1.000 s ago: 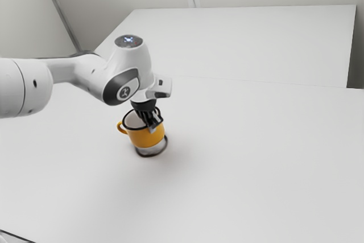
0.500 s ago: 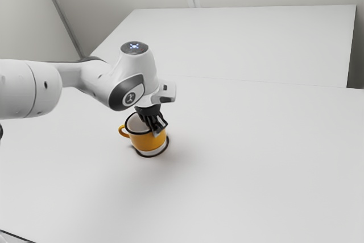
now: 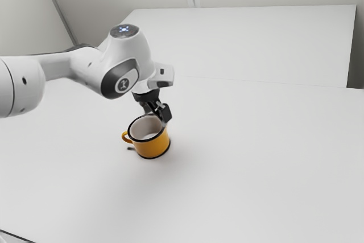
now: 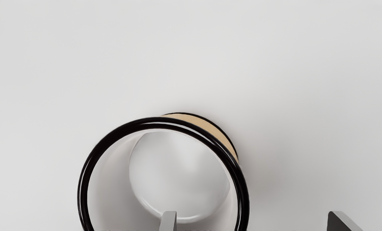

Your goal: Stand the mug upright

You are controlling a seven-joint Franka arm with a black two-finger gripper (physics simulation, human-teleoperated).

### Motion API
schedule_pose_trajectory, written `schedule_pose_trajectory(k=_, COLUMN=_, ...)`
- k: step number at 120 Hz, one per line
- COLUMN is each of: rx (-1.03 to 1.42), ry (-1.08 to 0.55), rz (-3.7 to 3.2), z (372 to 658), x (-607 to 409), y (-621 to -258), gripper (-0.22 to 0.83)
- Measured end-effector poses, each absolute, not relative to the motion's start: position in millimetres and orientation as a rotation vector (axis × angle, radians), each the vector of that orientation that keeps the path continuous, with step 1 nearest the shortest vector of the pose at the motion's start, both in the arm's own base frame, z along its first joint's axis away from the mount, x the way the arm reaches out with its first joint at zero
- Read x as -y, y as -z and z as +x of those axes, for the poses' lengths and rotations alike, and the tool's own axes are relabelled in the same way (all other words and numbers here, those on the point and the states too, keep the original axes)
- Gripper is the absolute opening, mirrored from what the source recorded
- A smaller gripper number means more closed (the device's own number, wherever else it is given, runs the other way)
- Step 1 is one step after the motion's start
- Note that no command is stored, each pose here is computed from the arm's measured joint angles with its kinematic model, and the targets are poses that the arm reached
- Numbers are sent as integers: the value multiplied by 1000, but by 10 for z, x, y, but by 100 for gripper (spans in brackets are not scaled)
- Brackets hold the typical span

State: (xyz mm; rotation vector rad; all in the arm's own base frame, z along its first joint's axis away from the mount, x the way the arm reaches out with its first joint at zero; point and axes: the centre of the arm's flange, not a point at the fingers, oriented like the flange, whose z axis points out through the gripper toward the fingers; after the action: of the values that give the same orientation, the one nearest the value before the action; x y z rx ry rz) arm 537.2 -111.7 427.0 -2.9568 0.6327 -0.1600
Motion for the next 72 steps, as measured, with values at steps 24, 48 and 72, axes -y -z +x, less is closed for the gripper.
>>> schedule_pose_trajectory(k=24, rx=-569, ry=270, rz=-2960, z=5967, x=1275, y=-5279, gripper=57)
schedule_pose_trajectory(k=48, rx=-420, ry=224, rz=-3005, z=6142, x=858, y=-6083, gripper=59)
schedule_pose_trajectory(k=72, rx=-366, ry=179, rz=-3048, z=5886, x=555, y=-6445, gripper=60)
